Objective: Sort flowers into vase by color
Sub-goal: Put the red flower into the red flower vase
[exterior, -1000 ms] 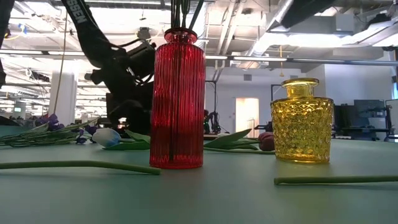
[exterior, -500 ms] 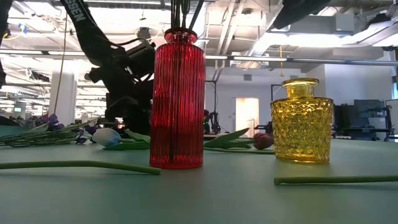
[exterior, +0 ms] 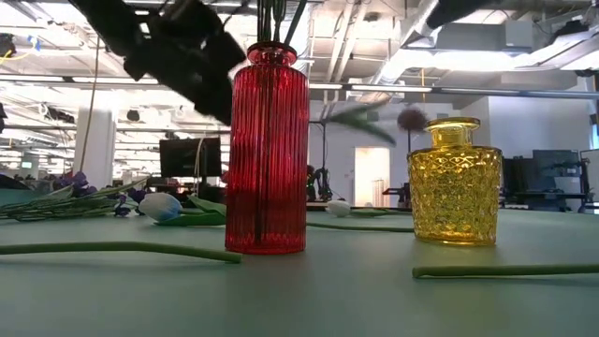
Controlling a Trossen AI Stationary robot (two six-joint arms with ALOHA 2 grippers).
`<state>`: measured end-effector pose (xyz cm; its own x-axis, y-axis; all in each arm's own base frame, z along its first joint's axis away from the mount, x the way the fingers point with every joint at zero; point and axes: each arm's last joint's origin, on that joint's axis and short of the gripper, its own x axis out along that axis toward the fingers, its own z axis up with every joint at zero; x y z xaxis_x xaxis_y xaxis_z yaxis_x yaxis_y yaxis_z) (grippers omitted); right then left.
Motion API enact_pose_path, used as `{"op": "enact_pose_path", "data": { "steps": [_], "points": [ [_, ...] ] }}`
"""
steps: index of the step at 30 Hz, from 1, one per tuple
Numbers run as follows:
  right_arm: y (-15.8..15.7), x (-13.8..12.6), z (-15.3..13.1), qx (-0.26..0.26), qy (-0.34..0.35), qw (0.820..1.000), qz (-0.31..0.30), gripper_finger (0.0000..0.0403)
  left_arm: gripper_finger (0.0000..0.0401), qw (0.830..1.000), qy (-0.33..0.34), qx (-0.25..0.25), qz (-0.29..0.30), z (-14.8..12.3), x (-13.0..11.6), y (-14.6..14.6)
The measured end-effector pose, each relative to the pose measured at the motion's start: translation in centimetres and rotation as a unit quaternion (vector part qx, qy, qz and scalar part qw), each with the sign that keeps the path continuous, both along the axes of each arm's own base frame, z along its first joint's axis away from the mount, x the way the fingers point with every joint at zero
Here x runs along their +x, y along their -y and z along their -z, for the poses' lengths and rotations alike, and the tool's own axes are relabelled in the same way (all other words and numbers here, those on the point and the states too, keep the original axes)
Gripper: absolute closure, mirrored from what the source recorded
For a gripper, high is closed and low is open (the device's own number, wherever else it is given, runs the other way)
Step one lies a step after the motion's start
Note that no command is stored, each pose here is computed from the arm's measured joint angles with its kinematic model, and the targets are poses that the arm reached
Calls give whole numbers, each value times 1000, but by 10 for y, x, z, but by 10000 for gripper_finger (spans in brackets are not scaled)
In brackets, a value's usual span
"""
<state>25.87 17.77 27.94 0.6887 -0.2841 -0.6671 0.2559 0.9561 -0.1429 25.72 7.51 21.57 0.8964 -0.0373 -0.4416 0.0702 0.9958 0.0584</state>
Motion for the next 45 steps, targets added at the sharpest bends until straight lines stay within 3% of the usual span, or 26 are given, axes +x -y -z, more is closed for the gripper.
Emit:
{"op": "enact_pose_path", "data": {
  "steps": [4,8,11,15,19,22,25,30,37,45],
  "points": [
    [6,-10,3,-55,-13,998,40,148,401,998,54,-19,-12,-11,3,-1],
    [23,-25,-4,-69,-30,993,89,148,401,994,96,-37,-37,-18,8,-3],
    [41,-34,-5,-55,-31,992,112,148,401,992,114,-41,-43,-21,9,-3],
    [76,-48,8,22,-11,994,111,148,401,990,128,-52,-29,-24,10,-2],
    [117,-65,30,100,63,986,114,148,401,989,132,-60,-28,-25,10,-1],
    [140,-70,45,147,159,973,82,148,401,985,156,-70,-30,-30,11,-1],
    [158,-72,61,155,241,956,59,148,401,980,181,-75,-31,-33,14,1],
    [178,-68,77,147,306,940,41,148,401,972,214,-87,-45,-35,21,2],
    [180,-60,92,160,270,948,52,148,401,985,125,-89,-73,-8,25,-2],
    [172,-56,94,162,272,948,32,148,397,990,32,-104,-91,43,52,-5]
  ]
}}
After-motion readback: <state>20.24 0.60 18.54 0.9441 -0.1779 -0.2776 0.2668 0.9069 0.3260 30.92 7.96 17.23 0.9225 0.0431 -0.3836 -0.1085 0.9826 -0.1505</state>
